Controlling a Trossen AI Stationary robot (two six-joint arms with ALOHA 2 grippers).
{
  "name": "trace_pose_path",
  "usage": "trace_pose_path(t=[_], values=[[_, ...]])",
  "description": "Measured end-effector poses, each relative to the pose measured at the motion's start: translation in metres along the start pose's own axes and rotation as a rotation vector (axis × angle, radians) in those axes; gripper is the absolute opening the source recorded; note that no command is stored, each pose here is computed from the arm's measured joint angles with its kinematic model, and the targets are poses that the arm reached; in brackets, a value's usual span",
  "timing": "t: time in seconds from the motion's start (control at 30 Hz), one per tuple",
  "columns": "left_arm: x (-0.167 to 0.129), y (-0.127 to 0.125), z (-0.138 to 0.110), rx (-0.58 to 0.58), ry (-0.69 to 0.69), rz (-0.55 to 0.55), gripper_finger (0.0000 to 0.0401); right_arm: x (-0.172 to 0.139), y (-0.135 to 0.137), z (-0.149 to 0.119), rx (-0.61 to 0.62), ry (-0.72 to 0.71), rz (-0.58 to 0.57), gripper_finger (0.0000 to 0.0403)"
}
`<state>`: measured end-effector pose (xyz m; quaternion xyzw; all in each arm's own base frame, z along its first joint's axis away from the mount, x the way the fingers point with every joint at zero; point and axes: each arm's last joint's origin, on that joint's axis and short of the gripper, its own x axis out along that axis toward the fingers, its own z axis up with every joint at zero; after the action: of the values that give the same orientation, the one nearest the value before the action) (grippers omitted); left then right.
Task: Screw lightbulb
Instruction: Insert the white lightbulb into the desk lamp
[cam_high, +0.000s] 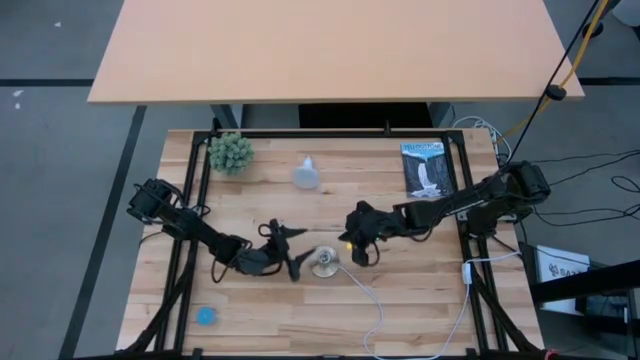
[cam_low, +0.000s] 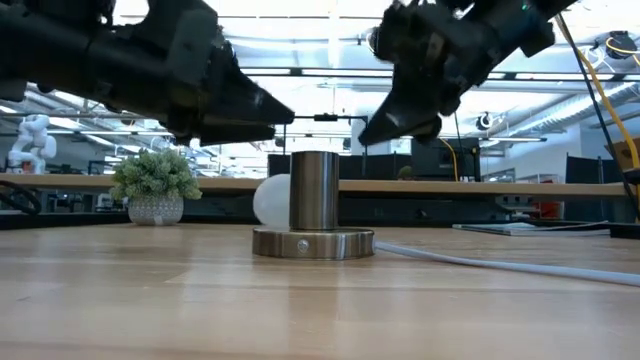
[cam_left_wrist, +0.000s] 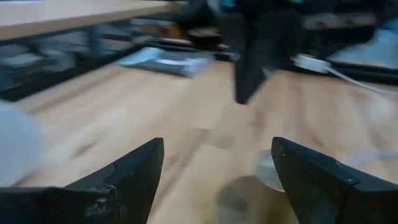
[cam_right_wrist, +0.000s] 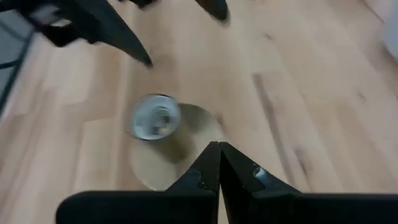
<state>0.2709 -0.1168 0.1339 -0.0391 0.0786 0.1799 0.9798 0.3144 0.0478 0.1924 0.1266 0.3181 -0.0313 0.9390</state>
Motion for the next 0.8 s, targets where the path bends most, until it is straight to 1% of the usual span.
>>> trace_pose_path(t=[0.07, 0.13, 0.2, 0.3, 0.4, 0.47, 0.57, 0.7, 0.8], values=[[-0.002, 0.005, -0.003, -0.034, -0.009, 0.077, 0.0303, 0.001, -0.01, 0.0, 0.047, 0.025, -0.033, 0.0], [-0.005, 0.01, -0.008, -0.071, -0.009, 0.12, 0.0303, 0.001, -0.022, 0.001, 0.085, 0.043, -0.069, 0.0], [-0.007, 0.017, -0.013, -0.127, -0.002, 0.142, 0.0302, 0.002, -0.034, 0.004, 0.129, 0.048, -0.085, 0.0], [-0.009, 0.032, -0.022, -0.242, 0.007, 0.177, 0.0302, 0.002, -0.054, 0.01, 0.199, 0.051, -0.073, 0.0], [-0.012, 0.049, -0.033, -0.334, 0.038, 0.209, 0.0302, 0.0, -0.073, 0.014, 0.24, 0.047, -0.077, 0.0], [-0.013, 0.058, -0.04, -0.401, 0.083, 0.194, 0.0302, -0.001, -0.082, 0.018, 0.236, 0.05, -0.083, 0.0], [-0.012, 0.068, -0.047, -0.487, 0.15, 0.183, 0.0302, -0.001, -0.092, 0.034, 0.21, 0.043, -0.106, 0.0], [-0.006, 0.075, -0.047, -0.503, 0.199, 0.156, 0.0302, 0.008, -0.104, 0.065, 0.13, 0.071, -0.139, 0.0], [-0.003, 0.079, -0.047, -0.513, 0.215, 0.148, 0.0302, 0.024, -0.118, 0.092, 0.101, 0.097, -0.173, 0.0001]])
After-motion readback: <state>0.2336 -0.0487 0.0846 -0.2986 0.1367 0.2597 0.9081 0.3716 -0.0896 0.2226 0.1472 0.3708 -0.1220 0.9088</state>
